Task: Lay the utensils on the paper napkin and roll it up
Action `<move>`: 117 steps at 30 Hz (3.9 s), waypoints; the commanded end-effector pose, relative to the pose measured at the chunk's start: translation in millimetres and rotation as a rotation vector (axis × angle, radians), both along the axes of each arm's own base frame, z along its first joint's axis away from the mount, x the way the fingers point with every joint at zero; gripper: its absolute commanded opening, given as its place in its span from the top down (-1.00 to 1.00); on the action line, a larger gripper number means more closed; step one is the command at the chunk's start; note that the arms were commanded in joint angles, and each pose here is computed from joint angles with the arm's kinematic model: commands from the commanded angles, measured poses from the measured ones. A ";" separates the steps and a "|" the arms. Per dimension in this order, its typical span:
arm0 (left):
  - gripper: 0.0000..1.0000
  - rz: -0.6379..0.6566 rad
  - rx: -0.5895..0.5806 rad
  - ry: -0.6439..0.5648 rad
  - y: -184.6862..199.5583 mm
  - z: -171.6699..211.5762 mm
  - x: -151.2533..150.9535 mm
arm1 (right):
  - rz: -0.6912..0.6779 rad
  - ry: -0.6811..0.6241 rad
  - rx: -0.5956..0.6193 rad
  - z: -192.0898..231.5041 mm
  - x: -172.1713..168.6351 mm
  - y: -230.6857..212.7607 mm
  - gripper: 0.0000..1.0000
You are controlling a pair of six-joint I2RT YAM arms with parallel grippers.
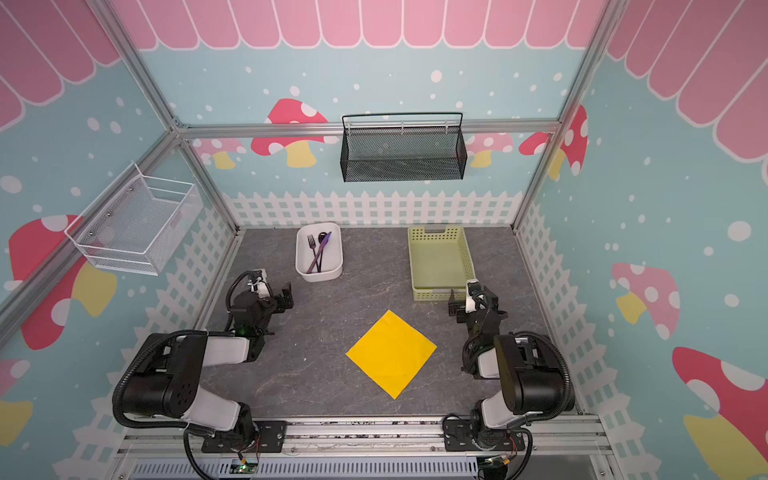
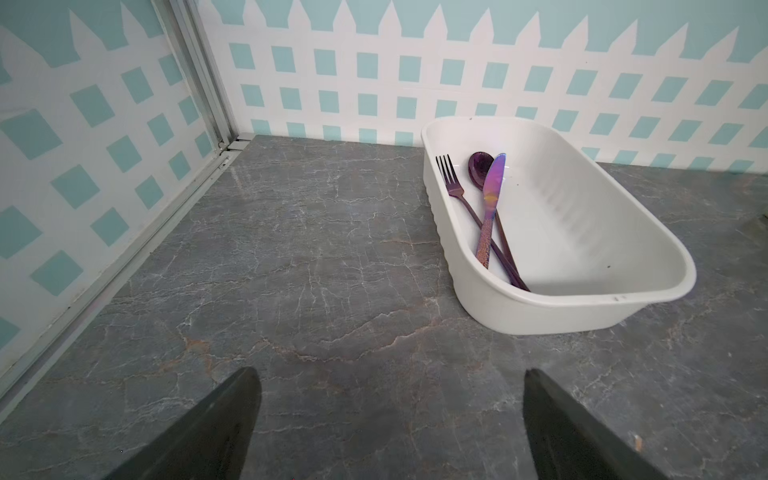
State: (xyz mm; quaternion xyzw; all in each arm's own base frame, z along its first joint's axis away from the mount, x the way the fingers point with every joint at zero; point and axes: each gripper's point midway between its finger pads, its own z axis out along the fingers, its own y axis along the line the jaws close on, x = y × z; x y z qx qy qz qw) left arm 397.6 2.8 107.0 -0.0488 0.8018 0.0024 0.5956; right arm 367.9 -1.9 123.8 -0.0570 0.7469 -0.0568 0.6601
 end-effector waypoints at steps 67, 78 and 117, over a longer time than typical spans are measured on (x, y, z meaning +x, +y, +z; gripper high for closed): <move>-0.82 -0.084 -0.359 0.174 -65.9 94.5 -4.2 | 0.151 0.210 0.383 72.6 -9.0 54.3 -0.53; -0.79 -0.253 -0.388 0.418 -100.0 102.4 -21.7 | 0.468 0.682 0.477 22.6 -59.5 167.2 -0.45; -0.82 -0.274 -0.297 0.313 -81.9 142.3 -47.5 | 0.669 1.146 0.552 -89.8 -118.5 303.5 -0.32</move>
